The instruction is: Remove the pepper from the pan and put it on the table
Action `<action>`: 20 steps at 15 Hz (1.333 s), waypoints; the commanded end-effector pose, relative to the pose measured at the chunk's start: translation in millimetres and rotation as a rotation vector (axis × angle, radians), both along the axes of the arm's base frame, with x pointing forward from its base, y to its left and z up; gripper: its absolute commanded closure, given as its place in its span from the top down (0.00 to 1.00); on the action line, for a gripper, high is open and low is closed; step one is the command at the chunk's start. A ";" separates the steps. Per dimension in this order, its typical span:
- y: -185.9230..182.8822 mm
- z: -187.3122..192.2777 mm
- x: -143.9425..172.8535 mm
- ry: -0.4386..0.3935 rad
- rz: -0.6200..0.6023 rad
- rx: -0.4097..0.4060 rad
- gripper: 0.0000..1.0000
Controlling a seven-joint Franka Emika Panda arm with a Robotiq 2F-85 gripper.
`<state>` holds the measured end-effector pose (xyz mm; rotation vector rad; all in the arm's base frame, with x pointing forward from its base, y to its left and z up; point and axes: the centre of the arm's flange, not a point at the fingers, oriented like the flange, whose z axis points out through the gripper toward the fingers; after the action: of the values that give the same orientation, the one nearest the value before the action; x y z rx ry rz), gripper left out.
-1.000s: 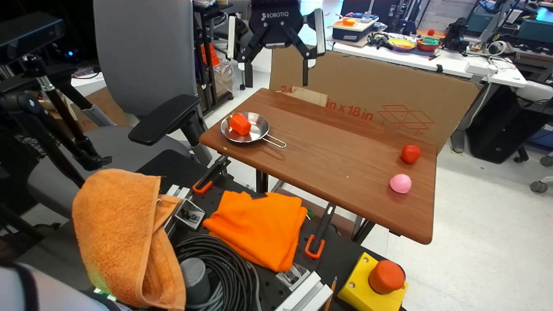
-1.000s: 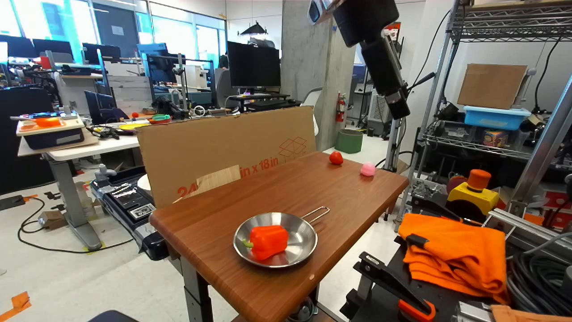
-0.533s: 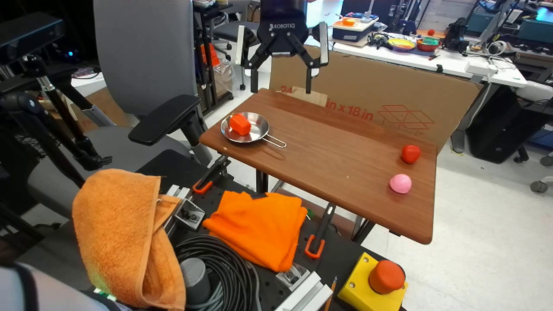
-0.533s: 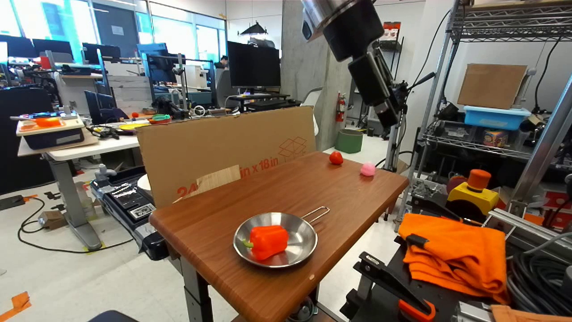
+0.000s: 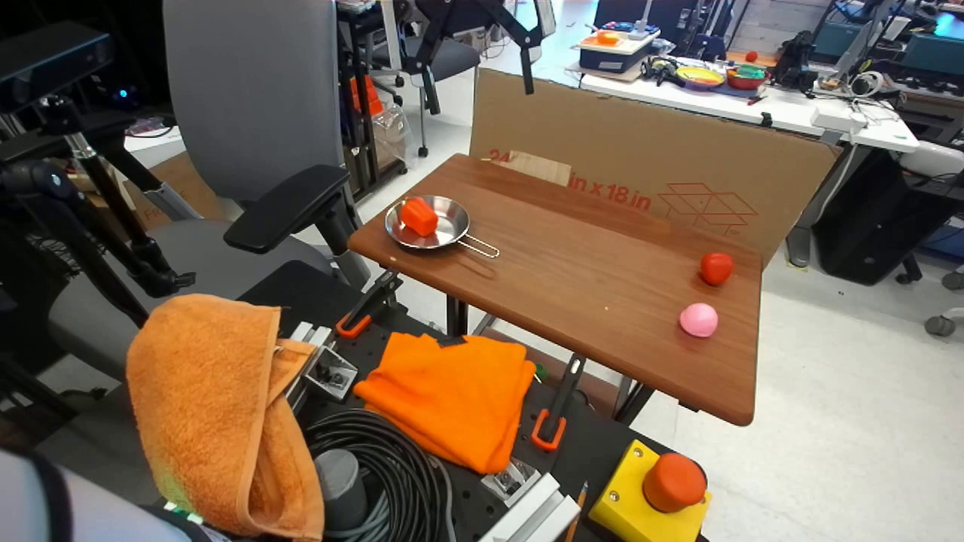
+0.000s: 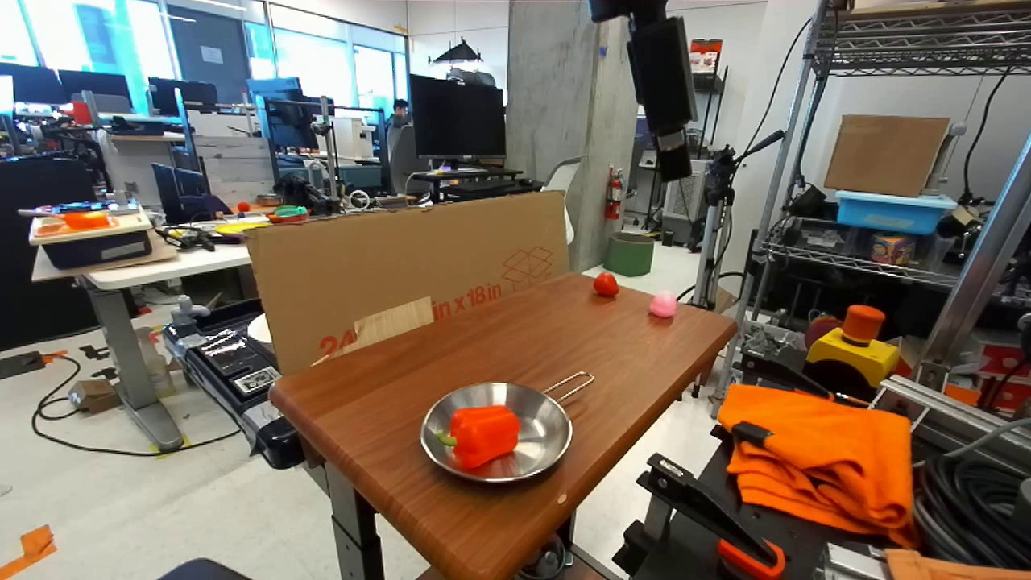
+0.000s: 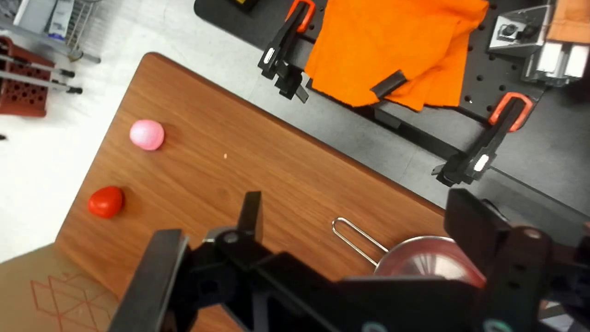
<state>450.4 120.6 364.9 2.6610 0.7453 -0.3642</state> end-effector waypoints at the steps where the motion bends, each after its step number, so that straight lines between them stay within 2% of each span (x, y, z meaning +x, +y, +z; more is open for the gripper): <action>1: 2.0 7.8 -30.7 -0.086 0.176 0.018 1.00; 4: 3.7 5.9 -34.4 -0.105 0.247 0.062 1.00; 6: 2.0 5.9 -32.5 -0.087 0.157 0.083 1.00; 10: -1.7 3.0 -29.5 -0.068 -0.092 0.073 1.00; 15: -0.7 -0.7 -33.2 -0.073 -0.260 0.086 1.00; 18: -0.1 -2.0 -35.9 -0.046 -0.255 0.144 1.00; 20: 1.6 -2.3 -37.7 -0.047 -0.219 0.153 1.00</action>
<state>412.6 121.3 360.3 2.8712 0.4315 -0.3086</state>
